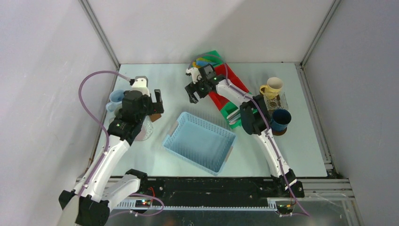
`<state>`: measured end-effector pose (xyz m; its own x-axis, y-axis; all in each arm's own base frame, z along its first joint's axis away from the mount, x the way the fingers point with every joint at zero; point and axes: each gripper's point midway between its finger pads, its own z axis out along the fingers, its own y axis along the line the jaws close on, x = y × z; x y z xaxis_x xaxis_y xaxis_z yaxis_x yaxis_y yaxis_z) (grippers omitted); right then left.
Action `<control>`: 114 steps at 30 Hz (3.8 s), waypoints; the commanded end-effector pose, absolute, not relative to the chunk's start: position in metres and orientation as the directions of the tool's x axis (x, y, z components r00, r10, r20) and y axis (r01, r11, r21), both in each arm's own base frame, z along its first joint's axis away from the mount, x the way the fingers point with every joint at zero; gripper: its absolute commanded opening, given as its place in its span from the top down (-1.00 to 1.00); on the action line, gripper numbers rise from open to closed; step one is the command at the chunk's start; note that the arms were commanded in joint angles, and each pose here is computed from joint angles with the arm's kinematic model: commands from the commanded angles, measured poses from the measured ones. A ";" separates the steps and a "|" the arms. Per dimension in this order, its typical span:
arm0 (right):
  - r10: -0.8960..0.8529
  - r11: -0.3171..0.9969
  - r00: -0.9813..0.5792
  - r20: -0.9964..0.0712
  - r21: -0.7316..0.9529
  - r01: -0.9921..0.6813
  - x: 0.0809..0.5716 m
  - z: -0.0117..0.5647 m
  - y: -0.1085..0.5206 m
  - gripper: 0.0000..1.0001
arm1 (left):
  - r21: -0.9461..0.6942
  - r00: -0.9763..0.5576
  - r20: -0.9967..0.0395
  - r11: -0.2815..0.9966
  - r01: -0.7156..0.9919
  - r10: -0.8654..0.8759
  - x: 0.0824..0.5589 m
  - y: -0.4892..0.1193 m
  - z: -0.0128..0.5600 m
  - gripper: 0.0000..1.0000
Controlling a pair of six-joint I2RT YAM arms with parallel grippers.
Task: Prepare toiletry sets of a toothbrush and toothpaste on the tray
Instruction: Adjust the storage box at the center of the board, then adjust the toothpaste holder on the tray.
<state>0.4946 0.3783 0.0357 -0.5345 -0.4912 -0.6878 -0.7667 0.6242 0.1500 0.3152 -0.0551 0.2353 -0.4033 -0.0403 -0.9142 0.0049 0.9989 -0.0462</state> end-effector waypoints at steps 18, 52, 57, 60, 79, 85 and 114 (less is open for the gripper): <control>0.168 0.984 -0.513 -0.842 0.114 0.136 0.533 0.151 0.245 -0.98 | -0.052 -0.348 -0.935 0.998 -0.037 -0.061 0.318 -0.044 0.247 -0.99; 0.269 0.948 -0.688 -0.674 0.313 0.064 0.493 0.089 0.318 0.48 | -0.027 -0.320 -0.946 0.997 -0.072 -0.049 0.313 -0.033 0.253 -0.97; 0.262 0.950 -0.687 -0.678 0.308 0.058 0.488 0.090 0.319 0.49 | -0.023 -0.321 -0.946 0.997 -0.073 -0.045 0.313 -0.033 0.252 -0.97; 0.238 0.956 -0.687 -0.687 0.292 0.039 0.484 0.094 0.315 0.47 | -0.023 -0.318 -0.947 0.997 -0.073 -0.045 0.313 -0.032 0.253 -0.97; 0.129 0.990 -0.510 -0.851 0.141 0.016 0.487 0.261 0.174 -0.60 | -0.009 -0.315 -0.948 0.997 -0.082 -0.035 0.311 -0.029 0.256 -0.97; 0.236 0.953 -0.508 -0.829 0.096 0.286 0.484 0.256 0.049 -0.60 | 0.005 -0.327 -0.945 0.996 -0.095 -0.026 0.312 -0.027 0.252 -0.97; 0.289 0.941 -0.732 -0.617 0.042 0.336 0.428 0.129 -0.016 -0.03 | 0.061 -0.363 -0.932 0.993 -0.096 0.023 0.310 -0.028 0.244 -0.97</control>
<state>0.4181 -0.0133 0.1329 -0.7343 0.3212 -0.5980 0.3581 0.9317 0.0607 0.3108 -0.0300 0.2387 -0.3843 0.0096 -0.9232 -0.0875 0.9951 0.0467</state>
